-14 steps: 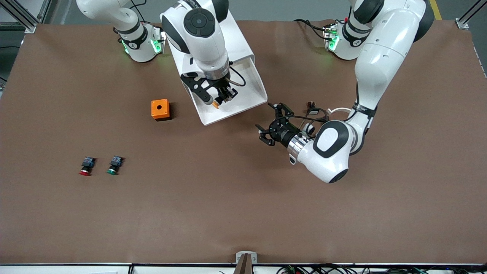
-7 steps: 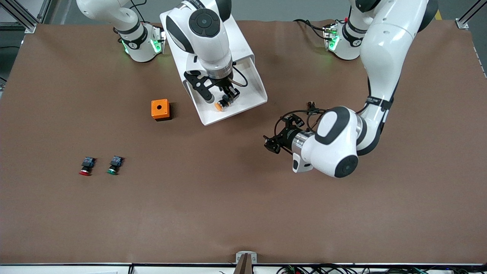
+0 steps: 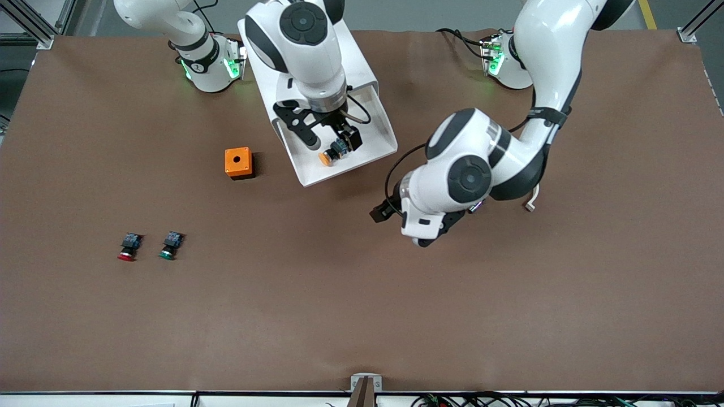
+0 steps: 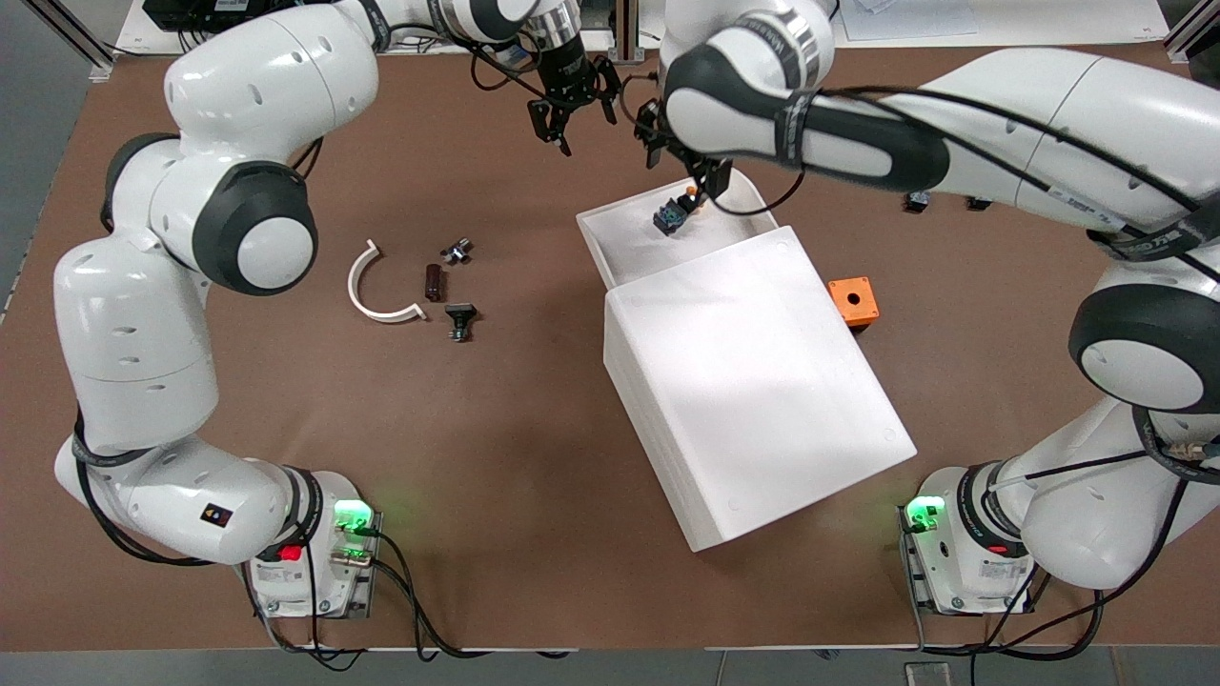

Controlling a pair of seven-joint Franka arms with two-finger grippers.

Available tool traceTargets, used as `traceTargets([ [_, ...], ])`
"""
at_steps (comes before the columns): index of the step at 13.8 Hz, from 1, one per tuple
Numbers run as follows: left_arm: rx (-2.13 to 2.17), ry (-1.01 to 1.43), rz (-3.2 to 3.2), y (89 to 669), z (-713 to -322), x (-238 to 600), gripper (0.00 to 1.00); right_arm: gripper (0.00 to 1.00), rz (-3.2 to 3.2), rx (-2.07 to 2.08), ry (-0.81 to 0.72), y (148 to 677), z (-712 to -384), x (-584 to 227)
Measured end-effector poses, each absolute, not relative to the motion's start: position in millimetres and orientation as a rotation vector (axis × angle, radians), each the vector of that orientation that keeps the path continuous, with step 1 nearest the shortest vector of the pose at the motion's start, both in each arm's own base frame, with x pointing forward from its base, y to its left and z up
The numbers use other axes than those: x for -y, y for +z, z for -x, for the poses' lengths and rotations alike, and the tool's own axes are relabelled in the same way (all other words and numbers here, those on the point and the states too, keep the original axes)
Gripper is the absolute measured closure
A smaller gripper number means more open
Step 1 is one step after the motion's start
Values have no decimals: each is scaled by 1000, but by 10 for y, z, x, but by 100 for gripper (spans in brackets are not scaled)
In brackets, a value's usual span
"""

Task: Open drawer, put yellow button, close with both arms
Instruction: 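Open the right gripper to drop the button and withdraw it, then push the drawer closed into the cabinet with the left gripper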

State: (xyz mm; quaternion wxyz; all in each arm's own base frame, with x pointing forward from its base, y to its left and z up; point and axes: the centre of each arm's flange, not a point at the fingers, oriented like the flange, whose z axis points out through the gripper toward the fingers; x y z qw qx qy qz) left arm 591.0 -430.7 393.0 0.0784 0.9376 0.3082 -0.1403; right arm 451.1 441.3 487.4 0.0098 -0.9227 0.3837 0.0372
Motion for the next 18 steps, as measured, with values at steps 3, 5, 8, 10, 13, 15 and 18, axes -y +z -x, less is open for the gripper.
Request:
traceTargets([
  [3, -829, -277, -2904, 3819, -5735, 4558, 0, 0, 2968, -1040, 155, 5318, -4985, -3712],
  [5, -766, -198, -2950, 3762, -5618, 4715, 0, 0, 3011, -925, 185, 5442, -5286, -3111],
  [8, -699, -165, -2977, 3738, -5433, 4934, 0, 0, 3077, -737, 208, 5561, -5608, -2148],
  [10, -665, -171, -2994, 3699, -5303, 5052, 0, 0, 3105, -586, 214, 5651, -5738, -1504],
  [13, -624, -172, -3024, 3628, -5065, 5220, 0, 0, 3113, -430, 228, 5703, -5833, -769],
  [15, -598, -159, -3042, 3603, -4898, 5322, 0, 0, 3110, -327, 219, 5744, -5871, -328],
  [18, -586, -155, -3050, 3617, -4714, 5426, 0, 0, 3100, -254, 251, 5902, -5813, 202],
])
